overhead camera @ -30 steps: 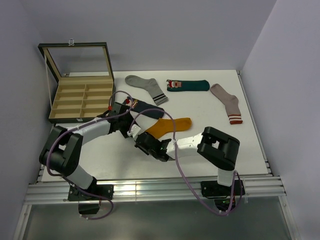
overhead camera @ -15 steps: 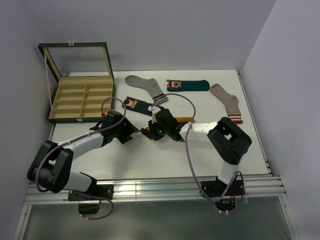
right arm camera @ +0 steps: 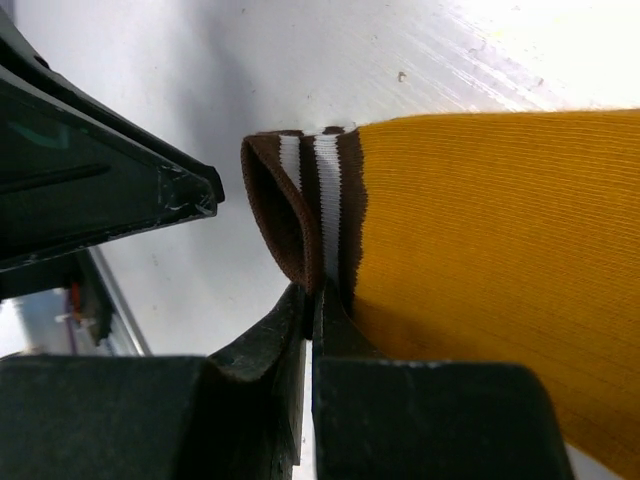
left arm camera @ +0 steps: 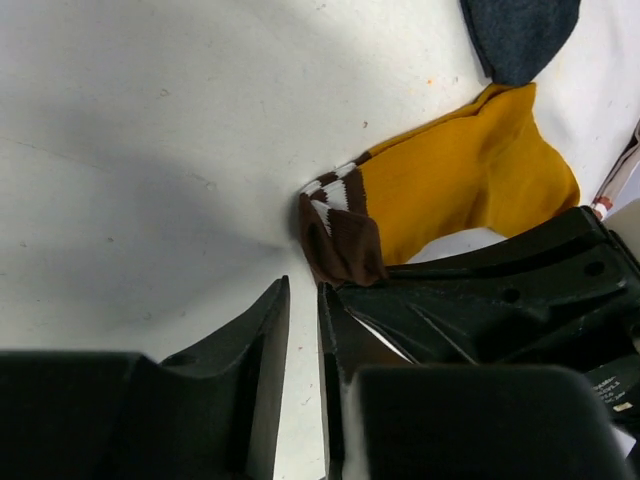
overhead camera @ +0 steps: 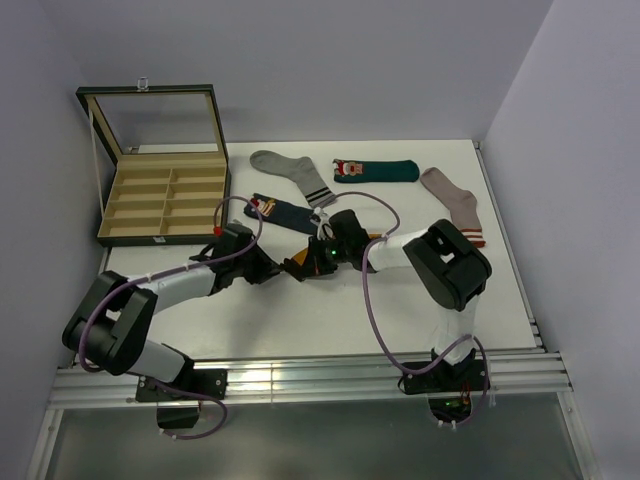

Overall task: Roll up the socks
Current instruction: Roll the sock at the center of the board.

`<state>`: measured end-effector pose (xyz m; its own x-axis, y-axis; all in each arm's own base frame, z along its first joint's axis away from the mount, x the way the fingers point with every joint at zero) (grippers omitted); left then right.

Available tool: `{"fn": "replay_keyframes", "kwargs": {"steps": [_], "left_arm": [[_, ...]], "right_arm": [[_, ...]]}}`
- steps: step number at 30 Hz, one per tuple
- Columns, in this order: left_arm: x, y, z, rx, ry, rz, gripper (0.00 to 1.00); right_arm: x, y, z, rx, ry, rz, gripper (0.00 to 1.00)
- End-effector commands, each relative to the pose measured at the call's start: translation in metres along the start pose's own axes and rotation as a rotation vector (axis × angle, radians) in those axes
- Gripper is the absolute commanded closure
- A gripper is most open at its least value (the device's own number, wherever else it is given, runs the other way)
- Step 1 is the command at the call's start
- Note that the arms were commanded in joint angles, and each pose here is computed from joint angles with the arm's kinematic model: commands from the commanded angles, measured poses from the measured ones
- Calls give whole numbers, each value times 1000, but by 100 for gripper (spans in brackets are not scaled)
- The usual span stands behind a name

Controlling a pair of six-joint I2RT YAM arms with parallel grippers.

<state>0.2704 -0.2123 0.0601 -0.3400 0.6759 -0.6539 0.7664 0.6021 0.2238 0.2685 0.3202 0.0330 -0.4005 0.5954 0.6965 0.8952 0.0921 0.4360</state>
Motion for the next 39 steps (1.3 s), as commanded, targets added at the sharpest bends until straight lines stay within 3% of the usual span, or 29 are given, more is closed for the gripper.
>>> {"fn": "replay_keyframes", "kwargs": {"steps": [1,26,39], "left_arm": [[-10,4,3,-16,-33,23,78],[7,5,40,4,63,63,87],[-12,5,33,3,-48,90,85]], "right_arm": [[-4,-4,0,18,50,65,100],[-23,-5,0,30,32,149,100],[-28,-2,1,28,28,169,100]]}}
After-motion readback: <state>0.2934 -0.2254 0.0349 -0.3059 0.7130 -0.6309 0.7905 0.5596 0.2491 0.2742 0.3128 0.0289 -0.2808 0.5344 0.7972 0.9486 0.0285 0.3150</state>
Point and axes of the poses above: each gripper's point midway between its finger pads, its own z axis out along the fingers, its own x axis along the line the jaws close on, y = z × x, the point moved 2 cm from there along -z, back along the fingers, and after that the axes turned 2 degrees about z, right-handed, at the moved point
